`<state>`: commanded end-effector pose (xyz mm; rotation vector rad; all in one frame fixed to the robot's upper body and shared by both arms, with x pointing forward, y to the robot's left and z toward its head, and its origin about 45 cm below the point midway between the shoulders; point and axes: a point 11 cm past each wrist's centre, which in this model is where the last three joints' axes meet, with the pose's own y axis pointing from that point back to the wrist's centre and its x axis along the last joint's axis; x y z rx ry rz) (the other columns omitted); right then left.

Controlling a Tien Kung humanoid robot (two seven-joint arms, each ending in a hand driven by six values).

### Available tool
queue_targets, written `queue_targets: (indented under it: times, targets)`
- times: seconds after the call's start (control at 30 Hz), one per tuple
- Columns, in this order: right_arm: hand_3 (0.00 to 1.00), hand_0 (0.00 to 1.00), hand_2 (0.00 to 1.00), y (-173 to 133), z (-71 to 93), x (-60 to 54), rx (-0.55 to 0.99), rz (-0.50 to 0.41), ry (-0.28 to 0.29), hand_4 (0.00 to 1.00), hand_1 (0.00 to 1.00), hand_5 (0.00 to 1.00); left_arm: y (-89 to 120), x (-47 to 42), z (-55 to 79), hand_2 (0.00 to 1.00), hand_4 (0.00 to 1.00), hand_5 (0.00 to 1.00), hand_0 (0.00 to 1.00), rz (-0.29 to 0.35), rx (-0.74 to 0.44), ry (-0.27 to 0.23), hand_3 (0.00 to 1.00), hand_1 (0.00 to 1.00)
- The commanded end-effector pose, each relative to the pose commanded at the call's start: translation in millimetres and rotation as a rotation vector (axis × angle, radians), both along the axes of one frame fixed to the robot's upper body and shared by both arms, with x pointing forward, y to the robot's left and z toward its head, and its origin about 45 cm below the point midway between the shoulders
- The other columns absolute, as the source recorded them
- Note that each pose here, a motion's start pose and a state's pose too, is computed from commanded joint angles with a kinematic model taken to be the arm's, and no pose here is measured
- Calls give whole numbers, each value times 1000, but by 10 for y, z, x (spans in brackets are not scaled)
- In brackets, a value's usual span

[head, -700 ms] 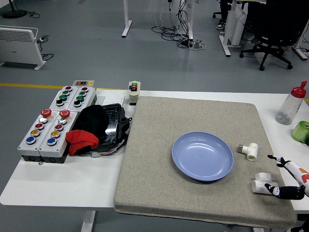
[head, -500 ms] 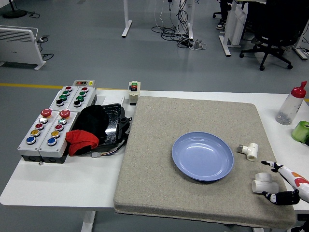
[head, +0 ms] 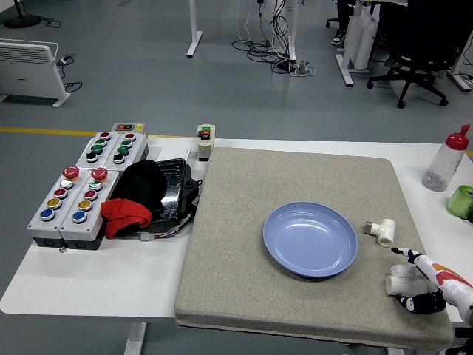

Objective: Pick pipe place plate twice

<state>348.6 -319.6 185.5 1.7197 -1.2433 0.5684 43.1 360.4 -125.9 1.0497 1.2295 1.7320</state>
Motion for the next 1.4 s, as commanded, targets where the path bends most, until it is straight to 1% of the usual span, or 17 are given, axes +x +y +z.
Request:
queue_targets:
  times: [0.17, 0.2, 0.37, 0.4, 0.57, 0.6, 0.73, 0.8, 0.9, 0.97, 1.0, 1.1, 1.17, 1.2, 1.3, 1.37, 1.4]
  targets:
    - [826, 777, 813, -26, -34, 5, -6, -9, 15, 653, 769, 174, 0, 2, 0, 683, 254, 998, 693, 0, 0, 0, 616, 671]
    - [751, 610, 668, -27, -35, 5, -6, -10, 15, 526, 635, 68, 0, 2, 0, 683, 254, 998, 693, 0, 0, 0, 616, 671]
    - [751, 610, 668, -9, -25, 11, 13, -20, -12, 526, 635, 68, -1, -3, -1, 683, 254, 998, 693, -1, 0, 1, 616, 671]
    - [677, 472, 597, 5, -21, 10, 22, -18, -19, 480, 522, 76, -2, -5, -1, 684, 254, 998, 693, -1, 0, 2, 616, 671]
    - [677, 472, 597, 27, -15, 5, 32, -15, -23, 480, 522, 76, -5, -5, -2, 684, 254, 998, 693, 0, -1, 2, 616, 671]
    - [655, 433, 581, 39, 4, 5, 38, -13, -32, 437, 498, 68, -5, -7, -2, 683, 254, 998, 692, 0, -1, 3, 616, 672]
    - [655, 433, 581, 105, 97, 29, 58, 0, -75, 437, 498, 68, -5, -16, -3, 683, 254, 998, 692, 0, -1, 5, 616, 672]
    - [635, 431, 581, 161, 167, 70, 72, 6, -109, 420, 509, 68, -3, -22, -3, 683, 253, 998, 693, 0, -1, 7, 616, 671]
    - [635, 431, 581, 323, 333, 194, 87, 23, -203, 420, 509, 68, -4, -35, -5, 683, 253, 998, 693, 3, 1, 10, 616, 671]
    - [635, 431, 581, 446, 414, 260, 96, 47, -239, 420, 509, 68, -4, -38, -6, 683, 253, 998, 693, 3, 1, 12, 616, 671]
    - [632, 450, 588, 513, 432, 287, 98, 61, -245, 415, 533, 62, -2, -40, -6, 683, 253, 998, 693, 3, 2, 13, 617, 671]
    - [632, 450, 588, 701, 471, 355, 94, 102, -248, 415, 533, 62, 1, -45, -5, 683, 253, 998, 693, 5, 3, 14, 617, 671]
    - [632, 450, 588, 861, 468, 397, 90, 139, -235, 415, 533, 62, 5, -46, -5, 683, 253, 998, 693, 4, 4, 15, 617, 671]
    - [634, 498, 605, 937, 453, 415, 84, 156, -222, 414, 568, 59, 7, -46, -4, 683, 253, 998, 693, 4, 5, 15, 616, 671]
    - [634, 498, 605, 1113, 383, 453, 62, 197, -180, 414, 568, 59, 10, -42, -3, 683, 253, 998, 693, 4, 6, 14, 616, 671]
    - [634, 498, 605, 1153, 355, 462, 55, 207, -168, 414, 568, 59, 12, -41, -2, 683, 253, 998, 693, 4, 6, 14, 616, 671]
    - [776, 733, 761, 1167, 344, 466, 51, 211, -162, 465, 734, 74, 13, -41, -2, 683, 253, 998, 692, 4, 7, 13, 617, 671]
